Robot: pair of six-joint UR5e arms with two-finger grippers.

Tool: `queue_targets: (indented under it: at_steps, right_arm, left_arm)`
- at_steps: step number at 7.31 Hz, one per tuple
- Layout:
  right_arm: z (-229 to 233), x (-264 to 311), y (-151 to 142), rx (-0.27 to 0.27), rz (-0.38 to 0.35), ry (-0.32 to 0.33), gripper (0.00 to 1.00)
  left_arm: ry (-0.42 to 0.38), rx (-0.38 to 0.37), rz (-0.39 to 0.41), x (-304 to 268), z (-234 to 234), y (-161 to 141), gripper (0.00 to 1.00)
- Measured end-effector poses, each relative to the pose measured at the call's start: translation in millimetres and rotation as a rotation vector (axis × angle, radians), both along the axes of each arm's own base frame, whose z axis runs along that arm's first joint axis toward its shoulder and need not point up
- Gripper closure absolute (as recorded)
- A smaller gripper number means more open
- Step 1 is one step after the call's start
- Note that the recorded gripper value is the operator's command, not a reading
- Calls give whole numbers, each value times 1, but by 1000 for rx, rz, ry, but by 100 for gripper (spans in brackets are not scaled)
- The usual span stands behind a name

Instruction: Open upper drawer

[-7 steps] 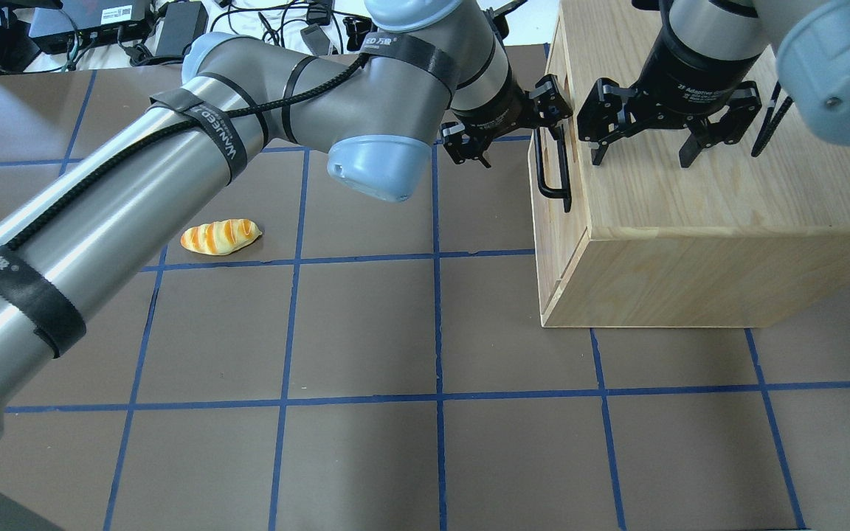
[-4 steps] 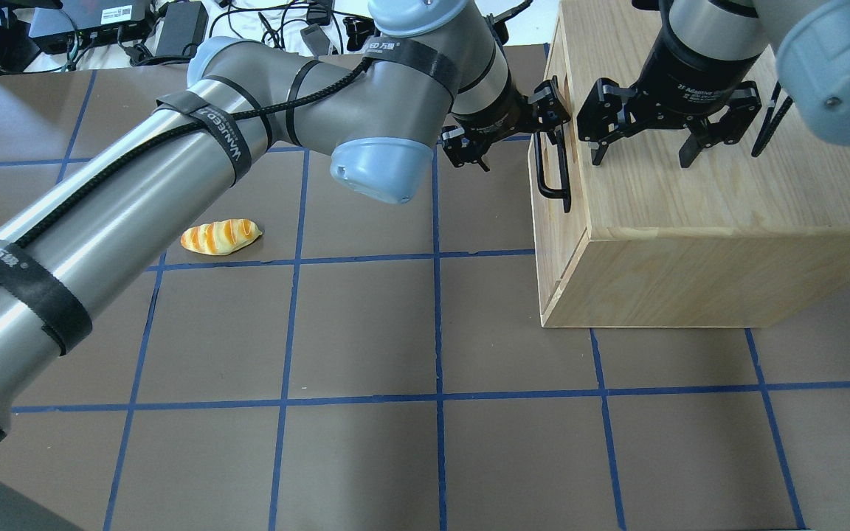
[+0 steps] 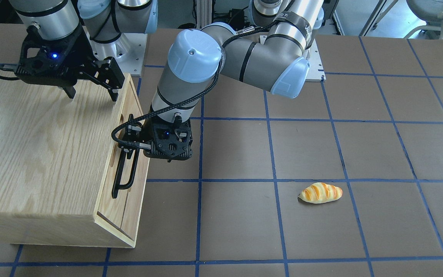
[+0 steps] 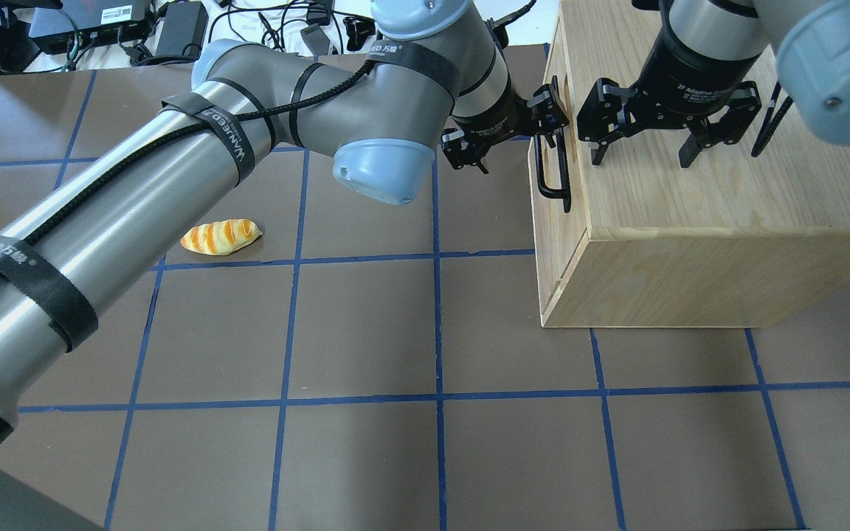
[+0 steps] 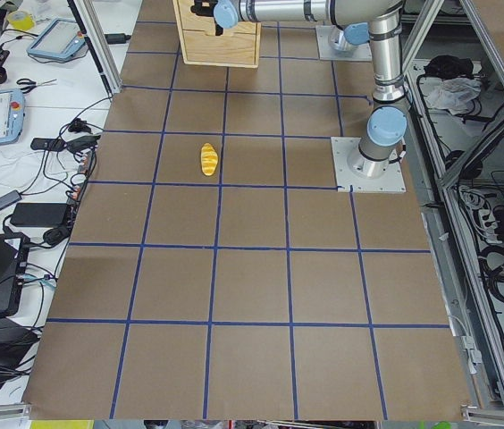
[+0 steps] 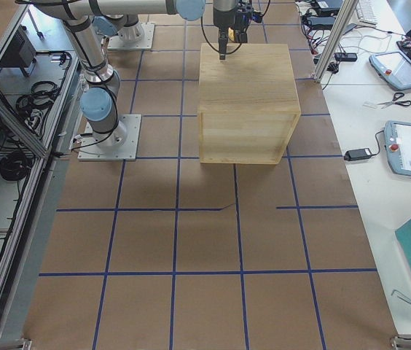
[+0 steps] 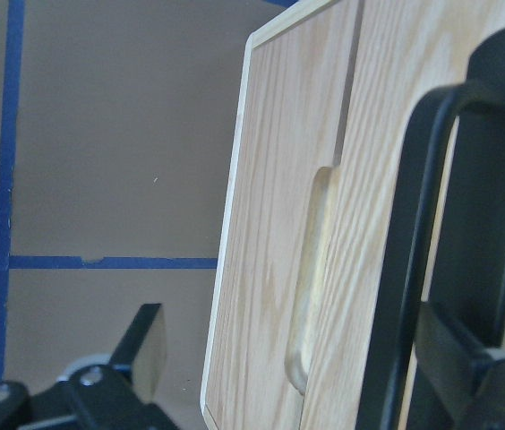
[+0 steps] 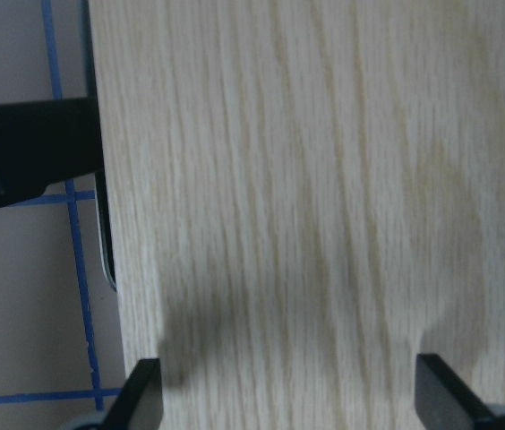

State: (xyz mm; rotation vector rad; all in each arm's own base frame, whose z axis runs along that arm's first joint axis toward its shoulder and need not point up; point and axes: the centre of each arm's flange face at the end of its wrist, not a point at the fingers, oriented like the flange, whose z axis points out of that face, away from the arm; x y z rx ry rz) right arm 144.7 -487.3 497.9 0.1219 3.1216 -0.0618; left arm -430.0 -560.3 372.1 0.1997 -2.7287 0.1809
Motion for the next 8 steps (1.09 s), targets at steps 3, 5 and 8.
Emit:
queue_targets:
  at_steps: [3,5,8]
  right_arm:
    - [0,0,0,0,0,1,0]
    - [0,0,0,0,0,1,0]
    - [0,0,0,0,0,0,0]
  left_arm:
    - [-68,-35,-1,6,-3,-4,0]
    - [-112,-57,5,11,-1,-5,0]
    - [-139,-60,15,18,8,-1,0]
